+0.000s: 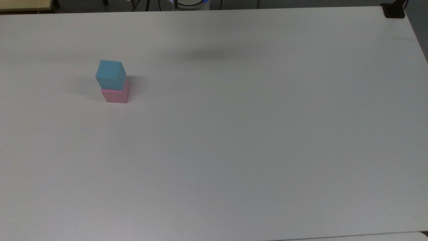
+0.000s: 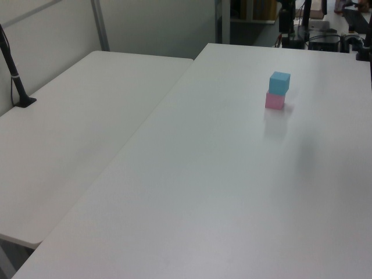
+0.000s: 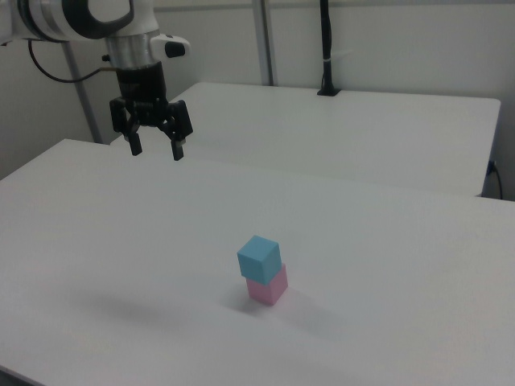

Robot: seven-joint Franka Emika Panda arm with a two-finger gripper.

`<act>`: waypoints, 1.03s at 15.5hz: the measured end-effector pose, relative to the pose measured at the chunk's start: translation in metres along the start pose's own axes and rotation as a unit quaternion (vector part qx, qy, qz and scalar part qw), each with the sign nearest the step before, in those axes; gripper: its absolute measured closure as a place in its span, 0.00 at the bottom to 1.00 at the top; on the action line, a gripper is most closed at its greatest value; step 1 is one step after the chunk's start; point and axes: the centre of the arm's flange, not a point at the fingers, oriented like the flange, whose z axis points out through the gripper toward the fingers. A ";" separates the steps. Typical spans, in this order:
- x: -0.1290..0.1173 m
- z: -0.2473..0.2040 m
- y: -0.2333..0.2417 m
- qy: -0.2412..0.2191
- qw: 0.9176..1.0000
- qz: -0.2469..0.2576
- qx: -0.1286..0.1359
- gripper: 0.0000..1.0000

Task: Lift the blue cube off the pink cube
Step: 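Move the open gripper toward the blue cube atop the pink cube, then lower the gripper around the light-blue cube and close on it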

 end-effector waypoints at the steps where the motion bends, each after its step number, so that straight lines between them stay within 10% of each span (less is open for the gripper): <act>1: 0.001 0.001 0.000 -0.001 1.000 -0.012 0.000 0.00; 16: 0.003 0.013 0.073 0.031 0.999 0.007 -0.003 0.00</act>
